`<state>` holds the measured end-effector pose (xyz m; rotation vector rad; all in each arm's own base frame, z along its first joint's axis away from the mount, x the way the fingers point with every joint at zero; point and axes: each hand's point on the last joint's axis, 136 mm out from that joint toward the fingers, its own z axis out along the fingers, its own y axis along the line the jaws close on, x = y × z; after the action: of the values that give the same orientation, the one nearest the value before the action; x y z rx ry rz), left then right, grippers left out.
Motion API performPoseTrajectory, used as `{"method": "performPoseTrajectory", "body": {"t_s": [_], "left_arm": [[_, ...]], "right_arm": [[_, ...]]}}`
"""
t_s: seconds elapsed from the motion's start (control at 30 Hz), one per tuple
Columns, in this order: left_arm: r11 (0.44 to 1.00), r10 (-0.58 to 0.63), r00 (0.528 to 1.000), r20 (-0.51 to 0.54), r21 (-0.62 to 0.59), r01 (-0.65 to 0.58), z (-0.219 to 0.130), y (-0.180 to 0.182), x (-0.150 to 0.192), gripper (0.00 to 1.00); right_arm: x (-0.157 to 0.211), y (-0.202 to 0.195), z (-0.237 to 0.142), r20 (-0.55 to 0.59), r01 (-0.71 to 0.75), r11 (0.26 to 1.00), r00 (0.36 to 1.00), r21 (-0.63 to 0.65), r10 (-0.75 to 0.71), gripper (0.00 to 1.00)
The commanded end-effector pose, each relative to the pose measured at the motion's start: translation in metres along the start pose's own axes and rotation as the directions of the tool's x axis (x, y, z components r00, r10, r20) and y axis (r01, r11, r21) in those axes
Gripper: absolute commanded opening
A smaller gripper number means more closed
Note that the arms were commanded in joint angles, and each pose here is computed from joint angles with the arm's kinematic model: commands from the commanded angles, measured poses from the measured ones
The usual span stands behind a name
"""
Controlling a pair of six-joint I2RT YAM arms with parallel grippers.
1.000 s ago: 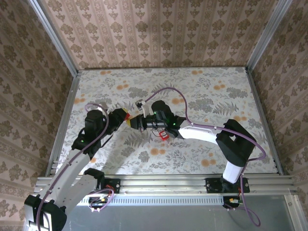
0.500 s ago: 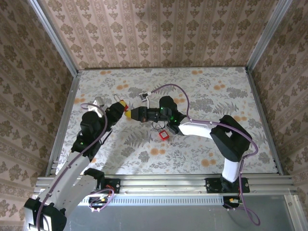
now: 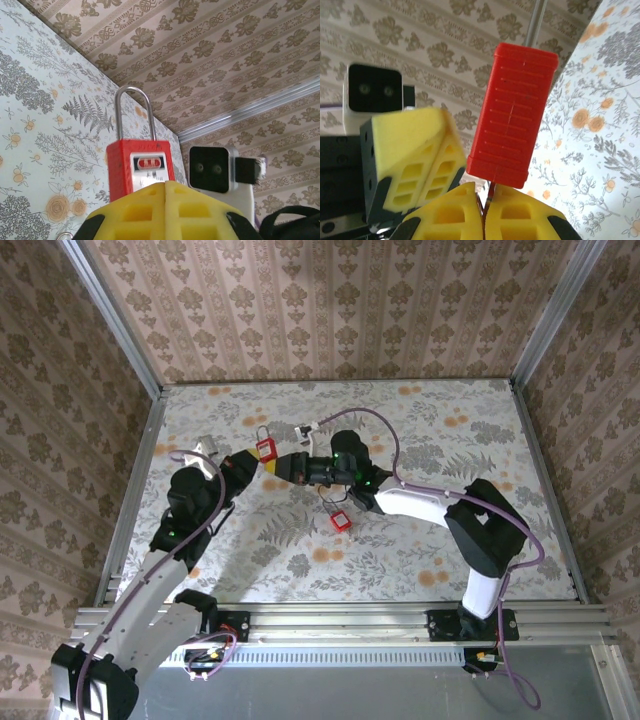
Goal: Unlock with the key
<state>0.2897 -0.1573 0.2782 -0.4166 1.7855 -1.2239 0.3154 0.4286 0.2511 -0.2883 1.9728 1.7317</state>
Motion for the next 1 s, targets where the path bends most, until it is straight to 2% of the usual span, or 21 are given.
{"method": "performPoseTrajectory", "body": {"t_s": [0.0,0.07,0.13,0.27,0.37,0.5,0.73,0.83,0.97], "left_arm": [[0.999,-0.025,0.999,-0.02,0.019,0.026,-0.001,-0.01,0.0,0.02],[0.998,-0.056,0.998,-0.039,-0.019,0.055,-0.005,-0.003,0.004,0.31],[0.993,-0.091,0.995,-0.05,-0.074,0.087,-0.011,0.006,0.007,0.53],[0.977,-0.182,0.982,-0.055,-0.121,0.174,-0.021,0.014,0.011,0.73],[0.968,-0.232,0.97,-0.073,-0.113,0.223,-0.019,0.011,0.014,0.8],[0.961,-0.262,0.961,-0.092,-0.115,0.251,-0.013,0.012,0.016,0.82],[0.946,-0.301,0.948,-0.101,-0.159,0.283,-0.011,0.024,0.024,0.78],[0.946,-0.302,0.949,-0.095,-0.152,0.286,-0.009,0.025,0.024,0.71],[0.945,-0.308,0.946,-0.105,-0.152,0.29,-0.005,0.027,0.027,0.54]], "right_arm": [[-0.008,0.011,-0.004,0.013,0.1,0.995,0.995,0.03,-0.101,0.0],[-0.006,0.008,-0.006,0.011,0.118,0.992,0.993,0.04,-0.118,0.0],[-0.003,0.006,-0.008,0.003,0.142,0.988,0.99,0.058,-0.143,0.0],[0.005,0.004,-0.009,-0.05,0.225,0.969,0.974,0.102,-0.221,0.0],[0.015,0.009,-0.007,-0.105,0.295,0.949,0.953,0.112,-0.284,0.0],[0.028,0.015,-0.004,-0.169,0.39,0.909,0.915,0.147,-0.366,0.0],[0.033,0.02,-0.004,-0.182,0.432,0.89,0.896,0.148,-0.405,0.0],[0.038,0.024,-0.001,-0.2,0.45,0.882,0.885,0.138,-0.421,0.0],[0.041,0.025,0.001,-0.212,0.46,0.877,0.879,0.137,-0.428,0.0]]}}
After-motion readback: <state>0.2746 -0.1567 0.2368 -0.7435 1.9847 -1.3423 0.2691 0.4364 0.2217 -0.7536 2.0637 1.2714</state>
